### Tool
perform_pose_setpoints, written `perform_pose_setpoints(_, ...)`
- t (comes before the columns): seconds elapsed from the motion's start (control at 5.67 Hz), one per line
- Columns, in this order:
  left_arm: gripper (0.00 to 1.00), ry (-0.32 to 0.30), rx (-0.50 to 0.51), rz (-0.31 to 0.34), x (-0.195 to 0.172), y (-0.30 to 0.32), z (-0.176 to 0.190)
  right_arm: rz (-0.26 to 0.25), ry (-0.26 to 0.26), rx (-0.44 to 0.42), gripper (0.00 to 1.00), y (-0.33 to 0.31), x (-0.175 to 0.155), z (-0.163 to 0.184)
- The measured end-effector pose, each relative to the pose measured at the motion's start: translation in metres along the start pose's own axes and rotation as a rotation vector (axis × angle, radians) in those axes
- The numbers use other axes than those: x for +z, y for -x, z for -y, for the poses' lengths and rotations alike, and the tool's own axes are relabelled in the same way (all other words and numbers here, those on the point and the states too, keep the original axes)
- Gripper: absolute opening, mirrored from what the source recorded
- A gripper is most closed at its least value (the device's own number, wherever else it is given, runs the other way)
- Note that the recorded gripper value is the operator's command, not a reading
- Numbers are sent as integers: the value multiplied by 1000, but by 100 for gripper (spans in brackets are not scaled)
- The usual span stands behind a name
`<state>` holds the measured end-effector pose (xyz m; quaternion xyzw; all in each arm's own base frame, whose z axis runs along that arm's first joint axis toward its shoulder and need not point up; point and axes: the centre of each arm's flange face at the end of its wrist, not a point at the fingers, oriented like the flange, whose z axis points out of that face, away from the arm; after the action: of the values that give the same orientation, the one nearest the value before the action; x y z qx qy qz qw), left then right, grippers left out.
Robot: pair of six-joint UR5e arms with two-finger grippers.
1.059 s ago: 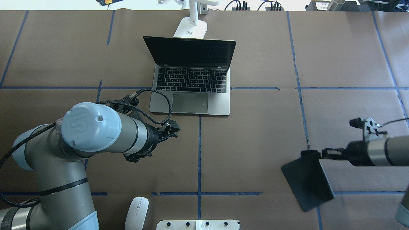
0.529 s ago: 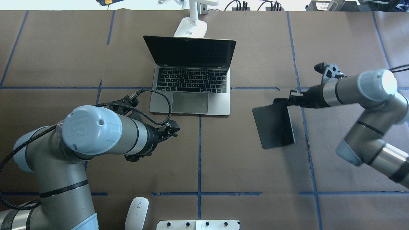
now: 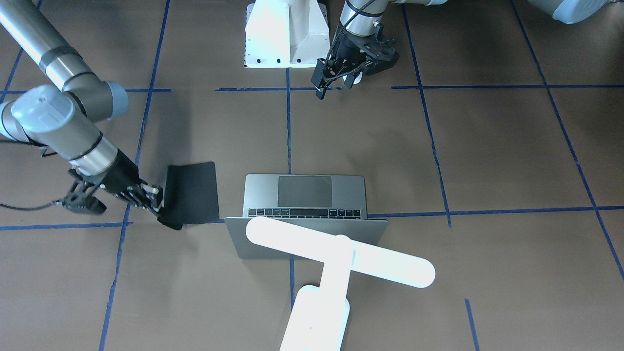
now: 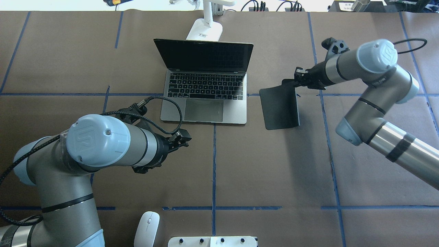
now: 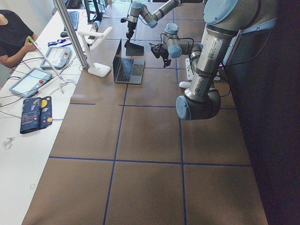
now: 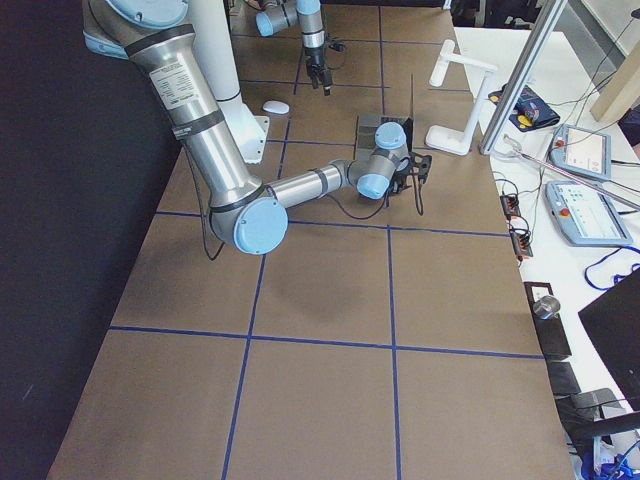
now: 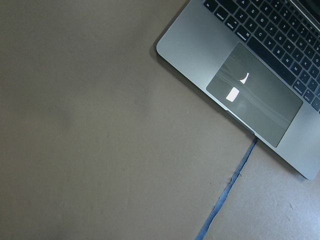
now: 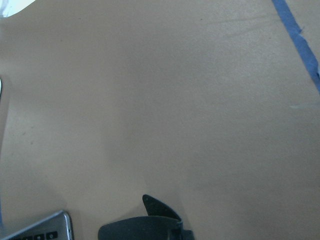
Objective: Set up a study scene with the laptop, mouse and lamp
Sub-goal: 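Carry the mouse pad with the right gripper beside the laptop and release, then lower the left gripper onto the white mouse while the right arm withdraws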
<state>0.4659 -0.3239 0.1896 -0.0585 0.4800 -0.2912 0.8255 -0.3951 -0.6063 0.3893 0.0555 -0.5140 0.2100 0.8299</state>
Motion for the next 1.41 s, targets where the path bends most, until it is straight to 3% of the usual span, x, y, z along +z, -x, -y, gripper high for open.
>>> perform_pose_setpoints(0.18, 100, -7, 5, 1, 2, 1, -3, -9, -1, 14, 1, 12, 7, 6)
perform_pose_setpoints(0.53, 100, -22, 16, 31, 12, 12, -11, -26, 3, 18, 100, 20, 12, 6)
perform_pose_setpoints(0.88, 100, -13, 91, 97, 37, 51, -42, -21, 3, 12, 100, 28, 6, 8)
perform_pose_setpoints(1.06, 100, 7, 192, 139, 50, 76, -62, -6, 16, 17, 100, 27, -9, 19)
perform_pose_setpoints(1.41, 100, 48, 495, 193, 49, 120, -65, 24, 64, 16, 100, 17, -38, 38)
